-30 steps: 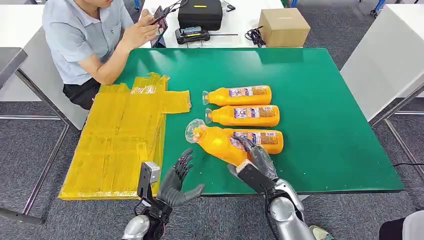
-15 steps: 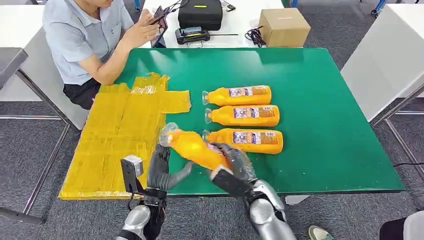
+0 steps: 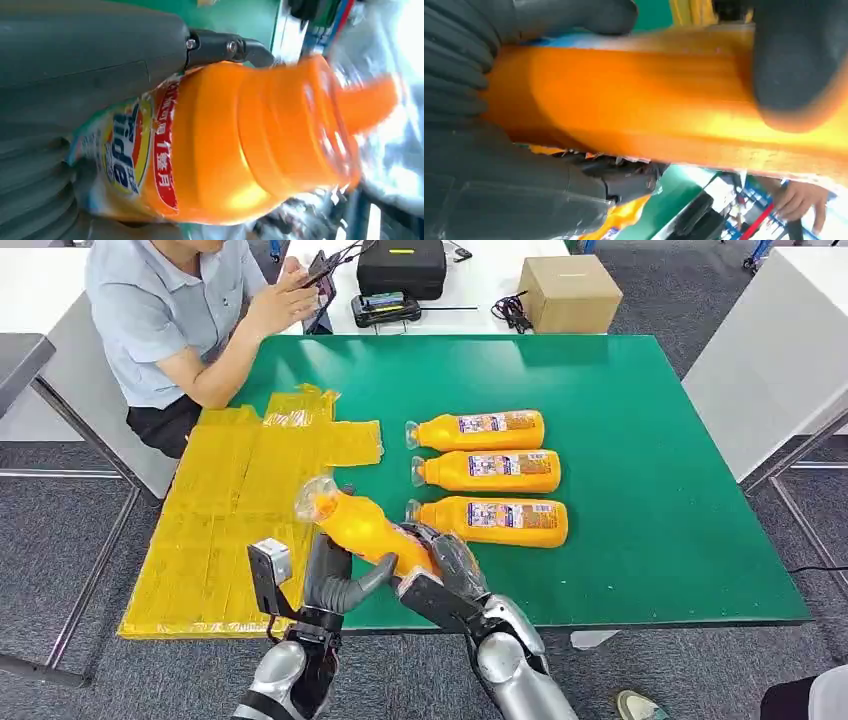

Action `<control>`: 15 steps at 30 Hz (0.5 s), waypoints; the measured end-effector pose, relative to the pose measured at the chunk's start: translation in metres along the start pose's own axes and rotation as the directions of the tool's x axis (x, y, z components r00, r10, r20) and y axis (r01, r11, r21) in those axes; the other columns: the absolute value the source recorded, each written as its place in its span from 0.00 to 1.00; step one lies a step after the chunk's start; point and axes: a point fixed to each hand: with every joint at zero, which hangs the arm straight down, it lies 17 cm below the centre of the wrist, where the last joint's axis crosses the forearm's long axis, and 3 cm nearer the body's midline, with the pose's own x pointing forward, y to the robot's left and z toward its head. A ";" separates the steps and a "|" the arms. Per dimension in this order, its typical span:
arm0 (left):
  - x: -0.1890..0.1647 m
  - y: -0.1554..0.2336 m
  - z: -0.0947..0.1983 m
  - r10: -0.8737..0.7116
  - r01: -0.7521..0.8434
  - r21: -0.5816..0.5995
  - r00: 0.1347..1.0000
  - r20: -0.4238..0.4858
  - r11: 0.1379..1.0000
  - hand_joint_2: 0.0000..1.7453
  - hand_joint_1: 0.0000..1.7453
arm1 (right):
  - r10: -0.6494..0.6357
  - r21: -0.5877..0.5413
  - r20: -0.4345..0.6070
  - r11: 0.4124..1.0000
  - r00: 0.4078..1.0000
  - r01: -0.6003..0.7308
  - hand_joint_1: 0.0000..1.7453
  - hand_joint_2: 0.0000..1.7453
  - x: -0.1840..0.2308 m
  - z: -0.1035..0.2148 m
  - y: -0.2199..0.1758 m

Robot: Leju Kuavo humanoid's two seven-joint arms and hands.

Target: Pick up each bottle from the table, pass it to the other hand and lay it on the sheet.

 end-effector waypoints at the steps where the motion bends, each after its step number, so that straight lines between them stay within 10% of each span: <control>1: -0.003 -0.006 0.001 0.026 -0.027 -0.027 1.000 -0.017 0.999 1.00 0.00 | -0.005 -0.001 0.003 1.000 1.000 0.005 0.99 1.00 0.000 0.000 0.000; 15: -0.018 -0.017 -0.002 -0.035 0.031 -0.062 0.997 -0.071 0.998 1.00 0.00 | 0.012 0.013 0.014 1.000 1.000 -0.012 1.00 1.00 -0.001 0.000 0.001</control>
